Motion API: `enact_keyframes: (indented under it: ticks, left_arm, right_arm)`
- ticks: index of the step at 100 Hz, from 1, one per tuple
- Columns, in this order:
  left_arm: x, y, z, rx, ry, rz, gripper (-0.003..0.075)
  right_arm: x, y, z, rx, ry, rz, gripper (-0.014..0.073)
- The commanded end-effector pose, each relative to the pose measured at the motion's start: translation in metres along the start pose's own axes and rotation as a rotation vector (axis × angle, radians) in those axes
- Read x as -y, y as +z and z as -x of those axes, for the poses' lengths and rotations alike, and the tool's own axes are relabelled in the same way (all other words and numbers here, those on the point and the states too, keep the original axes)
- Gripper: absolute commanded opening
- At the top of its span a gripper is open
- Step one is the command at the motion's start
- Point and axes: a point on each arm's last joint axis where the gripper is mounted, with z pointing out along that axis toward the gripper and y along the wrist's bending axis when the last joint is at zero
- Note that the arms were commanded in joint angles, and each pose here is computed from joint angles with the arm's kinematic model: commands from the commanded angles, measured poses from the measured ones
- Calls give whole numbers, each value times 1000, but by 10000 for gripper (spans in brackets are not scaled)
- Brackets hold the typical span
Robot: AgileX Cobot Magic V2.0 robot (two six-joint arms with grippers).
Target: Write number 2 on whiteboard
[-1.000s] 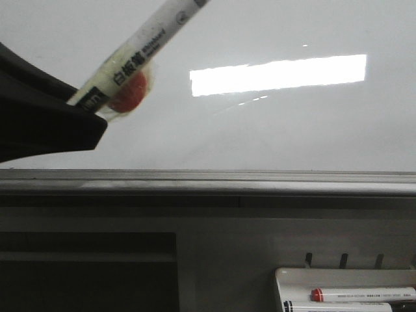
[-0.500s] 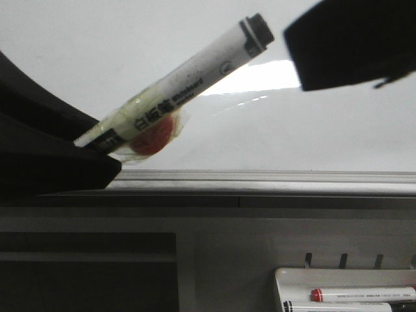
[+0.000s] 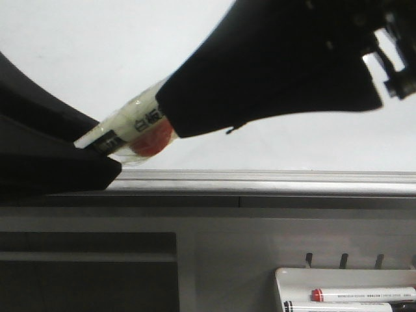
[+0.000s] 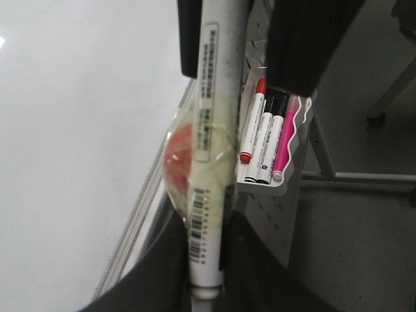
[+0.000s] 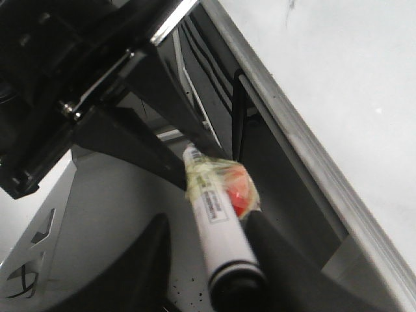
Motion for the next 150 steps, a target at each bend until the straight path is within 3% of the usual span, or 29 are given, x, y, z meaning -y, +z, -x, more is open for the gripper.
enact_keyframes:
  ticks: [1, 4, 31, 40, 55, 64, 80, 103, 122, 134, 150]
  left_arm:
    - [-6, -2, 16, 100, -6, 31, -20]
    - [-6, -2, 16, 100, -6, 31, -20]
    - [-6, -3, 16, 103, -2, 34, 2]
    - [-7, -8, 17, 107, -2, 42, 113]
    - [-9, -27, 16, 94, -74, 59, 415]
    - [-10, -45, 16, 110, -169, 69, 482]
    - [-10, -79, 18, 199, -278, 91, 442]
    - [-13, -116, 20, 352, -227, 177, 223]
    - [-13, -119, 20, 366, -227, 183, 108]
    - [-13, -119, 20, 363, -227, 182, -21]
    - [-15, -135, 24, 425, -288, 197, -21]
  right_arm:
    - [4, -5, 15, 70, -2, -43, -15]
    - [4, -5, 15, 71, -1, -45, -78]
    - [3, -5, 15, 65, -2, -31, -71]
    - [2, -5, 15, 65, 3, -27, -71]
    - [4, -5, 15, 71, 6, -40, -71]
    - [5, -7, 17, 89, 4, -64, -71]
    - [5, -13, 20, 112, 0, -72, -71]
    - [5, -13, 20, 113, 0, -76, -71]
    - [5, -13, 20, 114, 0, -78, -71]
    - [5, -13, 20, 115, 0, -79, -71]
    - [5, -13, 20, 115, 0, -79, -71]
